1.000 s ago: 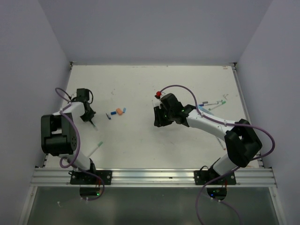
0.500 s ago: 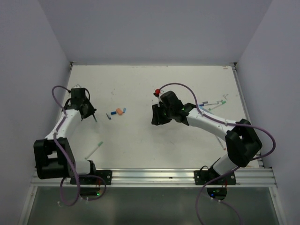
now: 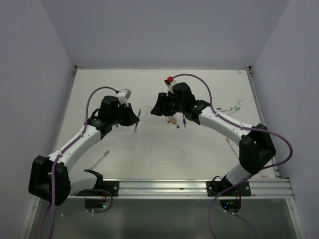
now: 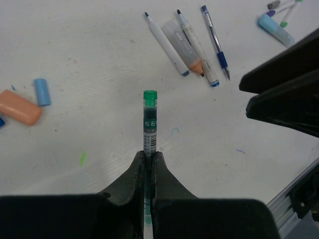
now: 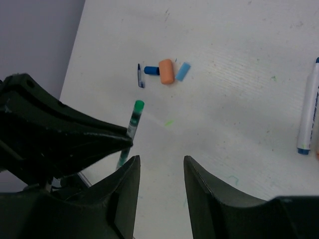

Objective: Open the pen caps

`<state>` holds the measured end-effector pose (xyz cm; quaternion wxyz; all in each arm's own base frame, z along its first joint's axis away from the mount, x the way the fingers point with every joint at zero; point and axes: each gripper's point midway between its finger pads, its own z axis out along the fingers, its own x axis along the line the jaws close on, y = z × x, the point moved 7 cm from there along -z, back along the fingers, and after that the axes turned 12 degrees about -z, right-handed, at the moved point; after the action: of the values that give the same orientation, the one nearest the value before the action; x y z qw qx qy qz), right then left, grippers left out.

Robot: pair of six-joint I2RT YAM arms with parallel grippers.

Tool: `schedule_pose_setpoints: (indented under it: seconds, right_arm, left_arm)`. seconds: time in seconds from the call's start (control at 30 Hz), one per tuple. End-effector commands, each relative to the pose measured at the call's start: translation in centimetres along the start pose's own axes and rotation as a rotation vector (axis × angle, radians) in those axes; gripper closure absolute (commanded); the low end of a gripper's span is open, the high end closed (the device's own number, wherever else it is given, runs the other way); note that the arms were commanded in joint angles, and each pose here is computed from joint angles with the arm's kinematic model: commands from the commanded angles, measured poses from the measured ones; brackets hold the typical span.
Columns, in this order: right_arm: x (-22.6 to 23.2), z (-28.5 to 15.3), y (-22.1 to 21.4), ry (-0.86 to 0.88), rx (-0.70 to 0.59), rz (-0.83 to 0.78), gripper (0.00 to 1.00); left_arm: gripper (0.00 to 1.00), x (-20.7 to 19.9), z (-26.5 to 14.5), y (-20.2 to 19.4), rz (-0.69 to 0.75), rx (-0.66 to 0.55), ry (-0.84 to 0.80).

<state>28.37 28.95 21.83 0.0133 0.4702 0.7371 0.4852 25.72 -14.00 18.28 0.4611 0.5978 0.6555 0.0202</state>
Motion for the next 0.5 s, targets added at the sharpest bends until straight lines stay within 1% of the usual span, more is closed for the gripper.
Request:
schedule_pose_setpoints:
  seconds: [0.0, 0.13, 0.2, 0.47]
  right_arm:
    - [0.9, 1.1, 1.8, 0.049, -0.072, 0.106, 0.55]
    - [0.9, 2.6, 1.9, 0.081, -0.098, 0.16, 0.55]
    - [0.8, 3.3, 1.4, 0.094, -0.084, 0.191, 0.56]
    - [0.9, 4.4, 1.1, 0.133, -0.079, 0.222, 0.57]
  left_arm:
    - [1.0, -1.6, 0.4, -0.5, 0.033, -0.006, -0.085]
    - [1.0, -2.5, 0.6, -1.1, 0.036, -0.004, -0.103]
    - [1.0, -2.6, 0.7, -1.2, 0.033, -0.007, -0.103]
    - [1.0, -3.2, 1.2, -1.0, 0.029, 0.0, -0.132]
